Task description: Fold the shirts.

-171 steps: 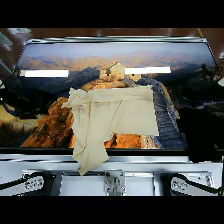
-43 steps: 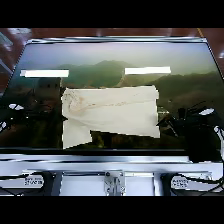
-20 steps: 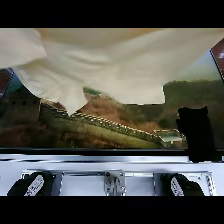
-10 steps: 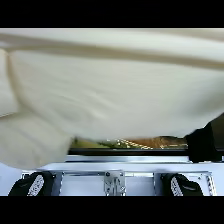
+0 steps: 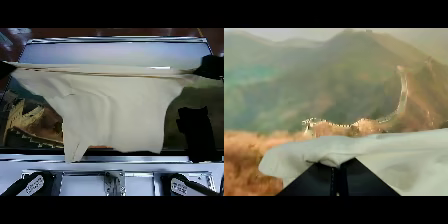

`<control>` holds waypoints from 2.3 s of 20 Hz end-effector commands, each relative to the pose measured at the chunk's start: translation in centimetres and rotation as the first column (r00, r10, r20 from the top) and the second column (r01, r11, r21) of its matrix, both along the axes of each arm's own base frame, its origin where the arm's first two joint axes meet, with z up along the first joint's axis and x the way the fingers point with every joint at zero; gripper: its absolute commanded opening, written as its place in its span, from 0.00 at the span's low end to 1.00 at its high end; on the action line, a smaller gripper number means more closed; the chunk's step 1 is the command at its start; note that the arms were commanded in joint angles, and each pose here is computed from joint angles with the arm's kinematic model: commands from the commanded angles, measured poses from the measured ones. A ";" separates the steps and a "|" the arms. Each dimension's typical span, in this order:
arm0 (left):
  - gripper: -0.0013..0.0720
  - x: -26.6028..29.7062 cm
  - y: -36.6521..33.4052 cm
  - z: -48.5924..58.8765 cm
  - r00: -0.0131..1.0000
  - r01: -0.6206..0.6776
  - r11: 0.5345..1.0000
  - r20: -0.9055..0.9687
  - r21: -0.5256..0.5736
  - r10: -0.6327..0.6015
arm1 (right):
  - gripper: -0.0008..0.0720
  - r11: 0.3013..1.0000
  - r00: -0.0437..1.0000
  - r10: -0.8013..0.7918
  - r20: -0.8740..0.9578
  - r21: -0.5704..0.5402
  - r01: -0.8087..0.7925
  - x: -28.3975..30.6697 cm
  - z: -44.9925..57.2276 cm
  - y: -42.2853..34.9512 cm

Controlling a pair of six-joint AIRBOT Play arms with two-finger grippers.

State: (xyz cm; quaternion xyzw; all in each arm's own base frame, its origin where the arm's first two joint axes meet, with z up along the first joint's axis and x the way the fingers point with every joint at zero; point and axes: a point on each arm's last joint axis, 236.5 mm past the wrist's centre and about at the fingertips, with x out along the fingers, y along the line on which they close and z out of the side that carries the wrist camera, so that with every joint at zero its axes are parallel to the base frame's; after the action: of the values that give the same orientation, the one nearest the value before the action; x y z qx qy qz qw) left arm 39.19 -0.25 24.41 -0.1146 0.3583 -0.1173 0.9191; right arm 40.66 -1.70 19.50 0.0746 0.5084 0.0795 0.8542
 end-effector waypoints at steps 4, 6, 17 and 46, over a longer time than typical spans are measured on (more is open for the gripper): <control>0.07 13.0 -1.0 -14.9 0.992 -0.052 0.966 -0.128 -0.252 0.020 | 0.09 0.997 0.983 -0.027 -0.183 0.065 0.040 11.9 -20.1 2.7; 0.07 14.9 -2.8 -17.7 0.991 -0.031 0.945 -0.130 -0.327 -0.013 | 0.10 0.994 0.984 -0.059 -0.170 0.076 0.073 13.5 -22.2 3.4; 0.75 8.6 -1.1 -22.8 0.869 0.006 0.930 -0.458 -0.367 -0.187 | 0.94 0.995 0.945 -0.078 -0.316 0.030 0.092 7.9 -18.5 -0.2; 0.07 -4.6 -1.6 -36.5 0.656 -0.102 0.922 -0.722 -0.373 -0.220 | 0.90 0.944 0.658 -0.023 -0.752 0.201 0.263 -11.2 -28.0 2.1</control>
State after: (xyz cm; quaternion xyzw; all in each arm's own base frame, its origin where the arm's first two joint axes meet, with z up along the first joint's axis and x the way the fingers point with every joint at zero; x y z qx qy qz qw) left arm 35.14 -1.55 -12.64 -0.3139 0.6746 -0.1455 0.6521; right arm 31.30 0.47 -6.25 0.2483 0.7768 0.0670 0.5748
